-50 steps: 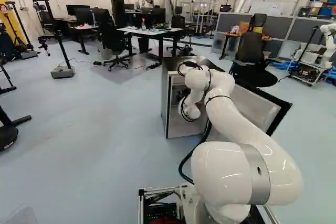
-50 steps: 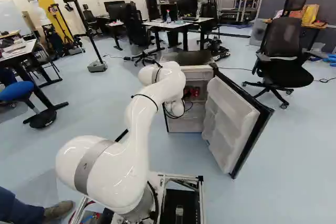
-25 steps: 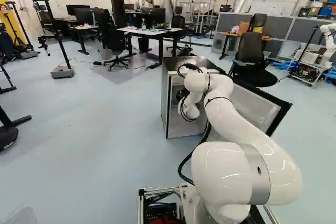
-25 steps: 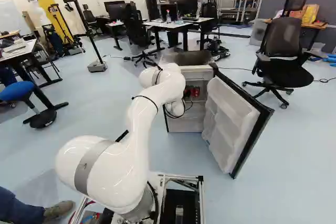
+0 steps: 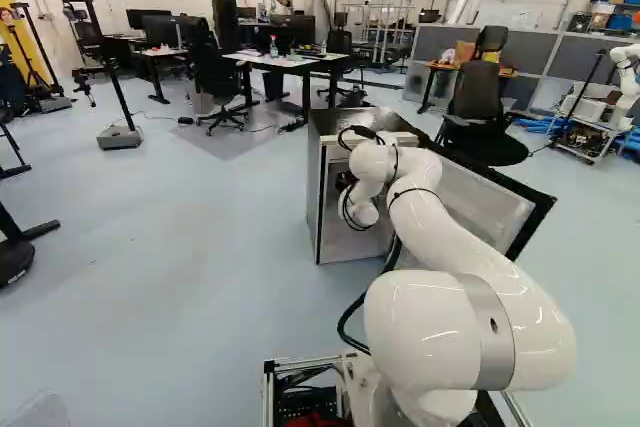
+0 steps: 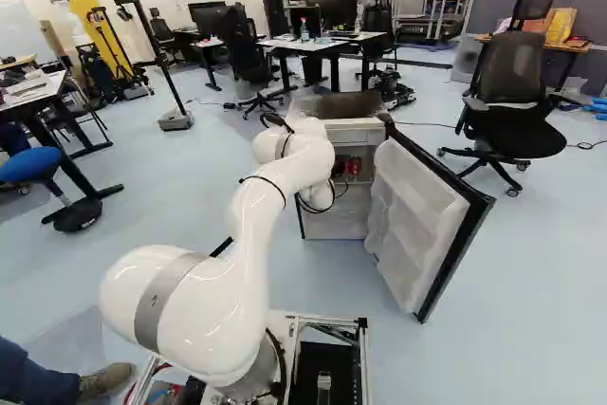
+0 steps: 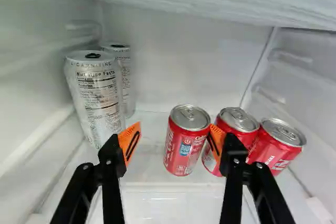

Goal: Grab a drink from the fridge

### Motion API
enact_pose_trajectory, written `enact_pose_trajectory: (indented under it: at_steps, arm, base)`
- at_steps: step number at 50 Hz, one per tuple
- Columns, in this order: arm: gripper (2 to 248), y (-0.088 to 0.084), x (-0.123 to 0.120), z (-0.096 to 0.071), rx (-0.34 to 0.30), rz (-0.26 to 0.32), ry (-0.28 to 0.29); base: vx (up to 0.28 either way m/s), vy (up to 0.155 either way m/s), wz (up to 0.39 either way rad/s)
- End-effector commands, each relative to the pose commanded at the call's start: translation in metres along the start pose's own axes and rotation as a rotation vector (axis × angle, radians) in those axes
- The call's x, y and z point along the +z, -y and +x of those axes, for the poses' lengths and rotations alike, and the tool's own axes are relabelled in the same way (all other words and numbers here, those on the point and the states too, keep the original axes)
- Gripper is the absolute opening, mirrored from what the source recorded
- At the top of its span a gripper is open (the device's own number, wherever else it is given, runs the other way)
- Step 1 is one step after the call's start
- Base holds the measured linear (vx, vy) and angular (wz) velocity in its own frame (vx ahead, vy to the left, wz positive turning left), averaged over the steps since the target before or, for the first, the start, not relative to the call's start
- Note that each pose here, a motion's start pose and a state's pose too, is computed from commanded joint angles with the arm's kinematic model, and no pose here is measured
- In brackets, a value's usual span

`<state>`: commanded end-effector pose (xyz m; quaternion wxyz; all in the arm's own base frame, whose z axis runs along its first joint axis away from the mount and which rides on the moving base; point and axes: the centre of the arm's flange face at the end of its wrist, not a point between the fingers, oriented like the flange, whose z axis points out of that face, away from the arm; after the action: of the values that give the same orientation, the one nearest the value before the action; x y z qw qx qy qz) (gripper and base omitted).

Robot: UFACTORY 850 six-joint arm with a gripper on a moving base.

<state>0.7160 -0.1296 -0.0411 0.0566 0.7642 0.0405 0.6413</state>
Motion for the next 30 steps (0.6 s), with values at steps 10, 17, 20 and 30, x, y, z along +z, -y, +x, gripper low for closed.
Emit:
enact_pose_trajectory:
  at_steps: [10, 17, 20, 30]
  arm:
    - [181, 0.0023, 0.0032, -0.0006, -0.002, 0.002, -0.007]
    - [181, 0.003, 0.0032, -0.0004, -0.002, 0.003, -0.007]
    - [181, 0.003, 0.0032, -0.0004, -0.002, 0.003, -0.007]
    - [123, 0.003, 0.0032, -0.0004, -0.002, 0.003, -0.007]
  base:
    - [0.0, 0.0, 0.0]
    - [0.0, 0.0, 0.0]
    - [0.0, 0.0, 0.0]
    - [0.0, 0.0, 0.0]
